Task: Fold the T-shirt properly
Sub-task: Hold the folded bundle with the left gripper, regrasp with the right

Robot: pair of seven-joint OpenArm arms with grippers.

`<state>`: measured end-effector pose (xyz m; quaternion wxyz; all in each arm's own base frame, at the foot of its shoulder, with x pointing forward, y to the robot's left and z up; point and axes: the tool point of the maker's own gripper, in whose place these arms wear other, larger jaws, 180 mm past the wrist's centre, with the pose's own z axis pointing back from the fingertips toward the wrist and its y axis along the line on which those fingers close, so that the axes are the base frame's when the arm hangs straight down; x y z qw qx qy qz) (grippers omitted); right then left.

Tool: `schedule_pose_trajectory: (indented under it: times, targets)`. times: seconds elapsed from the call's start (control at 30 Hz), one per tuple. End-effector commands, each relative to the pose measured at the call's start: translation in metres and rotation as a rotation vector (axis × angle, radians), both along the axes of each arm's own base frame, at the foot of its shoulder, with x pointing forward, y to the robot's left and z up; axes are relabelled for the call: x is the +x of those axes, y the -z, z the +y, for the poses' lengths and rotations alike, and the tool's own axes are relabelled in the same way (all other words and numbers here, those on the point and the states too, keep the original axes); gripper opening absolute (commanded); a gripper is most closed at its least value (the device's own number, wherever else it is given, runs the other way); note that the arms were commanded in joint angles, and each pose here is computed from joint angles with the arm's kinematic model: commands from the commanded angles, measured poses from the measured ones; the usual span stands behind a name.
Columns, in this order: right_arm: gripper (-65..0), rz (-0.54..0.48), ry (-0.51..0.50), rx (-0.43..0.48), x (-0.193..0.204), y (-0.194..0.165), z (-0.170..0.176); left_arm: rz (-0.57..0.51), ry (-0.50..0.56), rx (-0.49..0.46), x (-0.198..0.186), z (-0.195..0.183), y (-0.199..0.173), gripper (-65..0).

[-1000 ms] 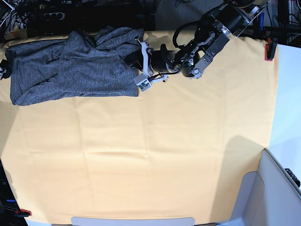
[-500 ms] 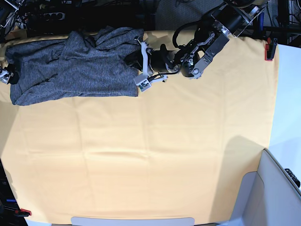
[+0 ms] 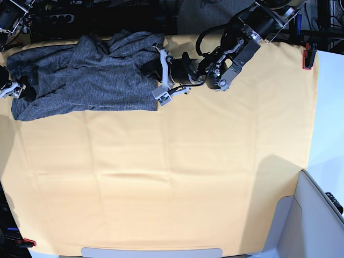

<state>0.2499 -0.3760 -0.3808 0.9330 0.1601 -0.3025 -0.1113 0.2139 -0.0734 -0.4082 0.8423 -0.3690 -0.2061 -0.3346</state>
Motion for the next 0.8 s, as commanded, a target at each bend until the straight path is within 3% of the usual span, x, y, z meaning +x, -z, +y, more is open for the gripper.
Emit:
schedule_pose_trajectory:
  times: [0.0,0.4,0.5,0.77]
  targets:
    - [-12.8,0.109,-0.062,0.04,-0.02,0.019,0.019,-0.014,-0.003,0.051,0.004,0.006,0.005,-64.4]
    - [-14.6,0.135,-0.063,0.102,-0.035,0.035,0.037,-0.014,-0.003,0.053,0.004,0.006,0.006,-64.4]
    - [-21.9,0.134,-0.062,0.114,-0.036,0.037,0.042,-0.014,-0.003,0.051,0.004,0.006,0.005,-64.4]
    - [-49.5,0.131,-0.062,0.14,-0.034,0.042,0.053,-0.014,-0.003,0.053,0.004,0.006,0.006,-64.4]
